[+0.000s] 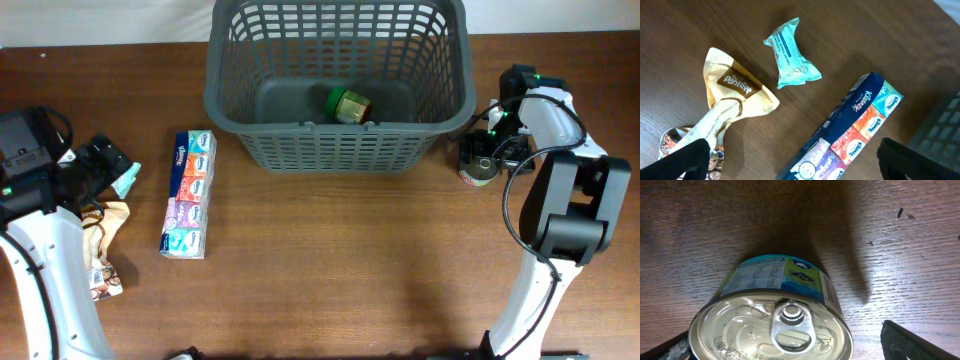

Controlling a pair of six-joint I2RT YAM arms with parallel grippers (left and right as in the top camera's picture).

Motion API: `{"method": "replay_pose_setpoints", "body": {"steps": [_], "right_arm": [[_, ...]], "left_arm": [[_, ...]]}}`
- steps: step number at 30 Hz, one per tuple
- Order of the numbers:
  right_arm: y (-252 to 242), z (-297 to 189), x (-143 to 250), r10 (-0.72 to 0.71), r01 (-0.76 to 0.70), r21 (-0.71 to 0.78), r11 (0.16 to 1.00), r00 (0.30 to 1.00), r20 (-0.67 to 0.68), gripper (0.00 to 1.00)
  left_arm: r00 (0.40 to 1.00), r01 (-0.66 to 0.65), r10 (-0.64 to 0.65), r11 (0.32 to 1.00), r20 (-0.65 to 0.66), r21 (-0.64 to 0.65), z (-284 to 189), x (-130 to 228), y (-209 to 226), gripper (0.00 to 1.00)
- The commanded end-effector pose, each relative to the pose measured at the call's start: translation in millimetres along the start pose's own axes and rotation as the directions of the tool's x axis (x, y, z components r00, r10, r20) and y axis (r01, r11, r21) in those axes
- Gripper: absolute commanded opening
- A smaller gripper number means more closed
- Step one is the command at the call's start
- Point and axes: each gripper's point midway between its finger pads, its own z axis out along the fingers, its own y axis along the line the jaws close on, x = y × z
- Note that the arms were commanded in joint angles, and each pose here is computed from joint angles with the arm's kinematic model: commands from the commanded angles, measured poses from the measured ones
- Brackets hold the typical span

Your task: Pack container

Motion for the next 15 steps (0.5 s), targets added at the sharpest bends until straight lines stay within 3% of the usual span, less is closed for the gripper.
{"method": "replay_pose_setpoints", "body": {"steps": [1, 15], "right_arm": [[-4.9, 2.9, -1.7, 0.018, -0.018, 0.031, 0.999, 1.0, 0.001, 0.99], [-5.0, 14.8, -1.0, 0.022, -0.021, 0.031, 0.999, 1.0, -0.022, 0.99]], "left_arm": [[1.0, -0.004, 0.004, 1.0, 0.015, -0.006, -3.1, -5.1, 1.6, 1.0], [1.0, -0.004, 0.004, 1.0, 0.015, -0.006, -3.1, -5.1, 1.6, 0.99]]}}
